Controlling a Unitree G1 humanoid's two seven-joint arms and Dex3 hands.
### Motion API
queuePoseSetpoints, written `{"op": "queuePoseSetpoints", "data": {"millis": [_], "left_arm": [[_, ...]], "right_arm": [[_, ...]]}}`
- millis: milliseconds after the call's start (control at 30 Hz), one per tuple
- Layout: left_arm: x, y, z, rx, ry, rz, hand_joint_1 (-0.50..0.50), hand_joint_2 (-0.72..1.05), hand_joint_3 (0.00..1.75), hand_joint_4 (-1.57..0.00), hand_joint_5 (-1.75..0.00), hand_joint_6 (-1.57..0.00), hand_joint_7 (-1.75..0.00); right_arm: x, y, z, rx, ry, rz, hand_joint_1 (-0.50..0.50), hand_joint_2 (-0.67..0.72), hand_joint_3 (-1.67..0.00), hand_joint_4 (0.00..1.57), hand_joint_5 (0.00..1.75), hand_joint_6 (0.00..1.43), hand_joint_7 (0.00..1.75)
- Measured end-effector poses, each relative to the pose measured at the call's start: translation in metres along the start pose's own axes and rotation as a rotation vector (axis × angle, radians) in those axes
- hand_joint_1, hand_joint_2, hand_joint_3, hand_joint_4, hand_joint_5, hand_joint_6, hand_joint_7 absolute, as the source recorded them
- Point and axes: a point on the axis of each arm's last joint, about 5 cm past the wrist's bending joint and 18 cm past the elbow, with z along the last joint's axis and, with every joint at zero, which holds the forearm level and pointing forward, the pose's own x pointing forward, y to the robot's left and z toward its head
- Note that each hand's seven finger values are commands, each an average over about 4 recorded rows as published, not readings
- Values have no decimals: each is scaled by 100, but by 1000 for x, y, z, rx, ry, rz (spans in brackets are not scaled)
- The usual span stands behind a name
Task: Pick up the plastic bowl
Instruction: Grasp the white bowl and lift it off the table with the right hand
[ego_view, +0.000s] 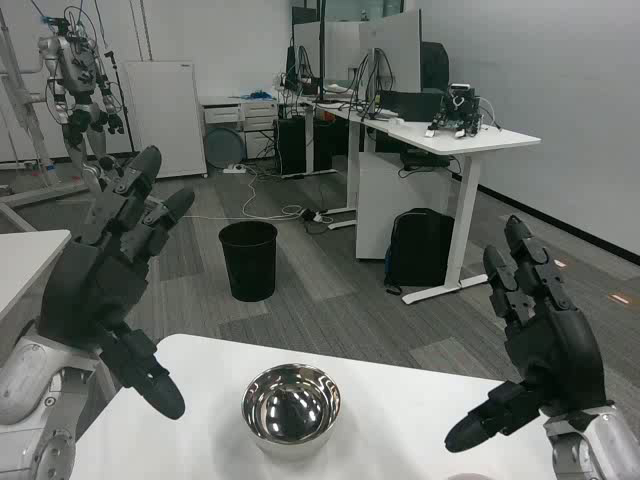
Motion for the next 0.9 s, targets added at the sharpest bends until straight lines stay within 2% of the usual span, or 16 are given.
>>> {"op": "queuePoseSetpoints", "data": {"millis": [67, 100, 167, 233, 300, 333, 400, 433, 533, 667, 900], "left_arm": [[7, -7, -7, -38, -32, 15, -50, -72, 9, -8, 0, 0, 0], [15, -15, -14, -80, -62, 27, -50, -72, 9, -8, 0, 0, 0], [35, -39, -29, -190, -130, 55, -50, -72, 9, -7, 0, 0, 0], [52, -69, -41, -299, -180, 78, -50, -72, 9, -7, 0, 0, 0], [60, -91, -51, -372, -201, 108, -50, -72, 9, -7, 0, 0, 0], [61, -96, -54, -388, -201, 123, -50, -72, 9, -7, 0, 0, 0], [61, -99, -57, -397, -200, 139, -50, -72, 7, -7, -3, 0, 0], [61, -99, -58, -397, -200, 140, -50, -72, 7, -7, -3, 0, 0], [61, -100, -58, -400, -202, 139, -50, -72, 9, -7, 0, 0, 0], [61, -100, -58, -400, -202, 140, -50, -72, 9, -7, 0, 0, 0], [61, -99, -58, -402, -201, 142, -50, -72, 4, -7, 0, 0, 0]], "right_arm": [[0, -2, 1, -18, -4, -12, -46, 72, 0, 0, 0, 0, 0], [0, -3, 2, -36, -10, -23, -46, 72, 0, 0, 0, 0, 0], [2, -6, 7, -77, -37, -51, -45, 72, 0, 0, 0, 0, 0], [5, -9, 16, -120, -101, -83, -44, 72, 0, 0, 0, 0, 0], [9, -12, 30, -160, -210, -117, -45, 72, 0, 0, 0, 0, 0], [11, -13, 37, -175, -268, -129, -46, 72, 0, 0, 0, 0, 0], [15, -15, 46, -192, -344, -138, -46, 72, 0, 0, 0, 0, 0], [16, -15, 47, -196, -354, -138, -46, 72, 0, 0, 0, 0, 0], [16, -15, 48, -198, -356, -138, -43, 72, 0, 0, 0, 0, 0], [16, -15, 48, -198, -356, -138, -46, 72, 0, 0, 0, 0, 0], [16, -14, 47, -196, -351, -134, -43, 72, 0, 0, 0, 0, 0]]}}
